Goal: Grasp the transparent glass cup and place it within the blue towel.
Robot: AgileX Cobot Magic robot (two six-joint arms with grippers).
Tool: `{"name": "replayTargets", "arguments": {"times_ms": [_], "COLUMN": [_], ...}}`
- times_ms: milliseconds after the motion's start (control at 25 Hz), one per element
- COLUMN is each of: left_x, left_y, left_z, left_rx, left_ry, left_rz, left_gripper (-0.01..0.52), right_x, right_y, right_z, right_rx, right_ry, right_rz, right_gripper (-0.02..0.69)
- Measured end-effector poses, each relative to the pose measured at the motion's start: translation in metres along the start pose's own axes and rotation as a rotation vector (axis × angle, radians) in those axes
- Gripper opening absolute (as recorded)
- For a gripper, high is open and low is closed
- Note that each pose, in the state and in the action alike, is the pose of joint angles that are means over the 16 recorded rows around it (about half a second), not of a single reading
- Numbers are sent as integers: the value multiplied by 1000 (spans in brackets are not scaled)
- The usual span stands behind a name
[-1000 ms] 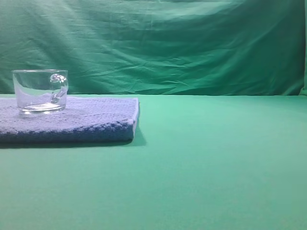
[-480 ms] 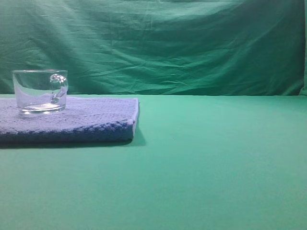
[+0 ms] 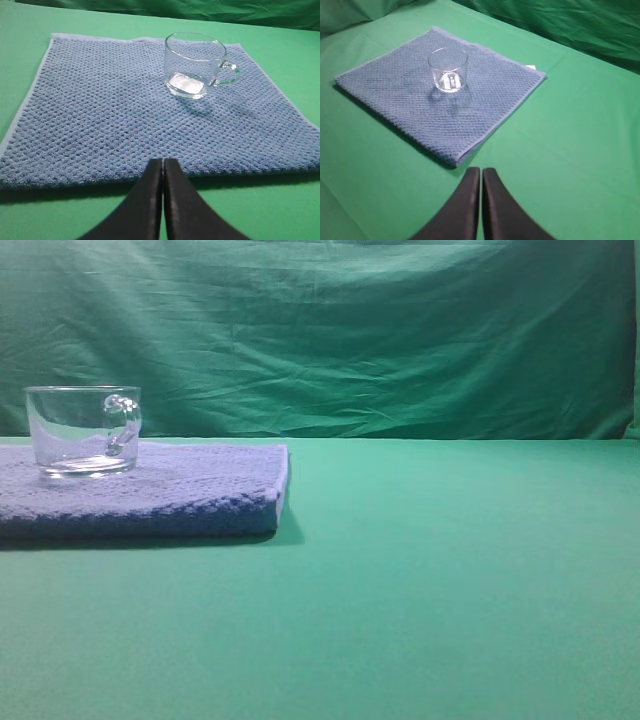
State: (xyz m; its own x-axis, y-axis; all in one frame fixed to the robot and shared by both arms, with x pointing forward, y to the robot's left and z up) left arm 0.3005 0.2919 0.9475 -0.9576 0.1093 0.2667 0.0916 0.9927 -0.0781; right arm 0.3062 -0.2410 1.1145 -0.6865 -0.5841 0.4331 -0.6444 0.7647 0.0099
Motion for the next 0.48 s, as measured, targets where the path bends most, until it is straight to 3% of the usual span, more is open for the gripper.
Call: {"name": "replayTargets", "arguments": {"times_ms": [240, 480], "left_x": [0, 0], "left_y": [0, 0], "left_z": [0, 0], "left_rx": [0, 0], "left_ry": [0, 0], "left_rz": [0, 0], "left_gripper": [0, 0], "right_x": [5, -1], "right_y": [-8, -21], "right_z": [8, 27], "right_rx": [-13, -58], "right_ry": [-22, -81], "right_rz": [74, 219], "right_gripper": [0, 6]}}
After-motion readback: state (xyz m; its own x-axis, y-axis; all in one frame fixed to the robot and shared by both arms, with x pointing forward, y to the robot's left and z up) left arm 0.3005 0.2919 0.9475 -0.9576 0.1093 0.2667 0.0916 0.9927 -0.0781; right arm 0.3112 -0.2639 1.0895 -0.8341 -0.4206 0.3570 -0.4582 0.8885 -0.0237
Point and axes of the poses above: a point on each arm's last joint axis where the gripper is mounted, x pointing back along that axis away from the gripper, y along the wrist's bending axis when the last joint is at zero, z = x × y, the point moved 1 cm from there along -x, pointing out along that axis toward the gripper, and after that the axes turned 2 degrees about -x, right-handed, at the moved point
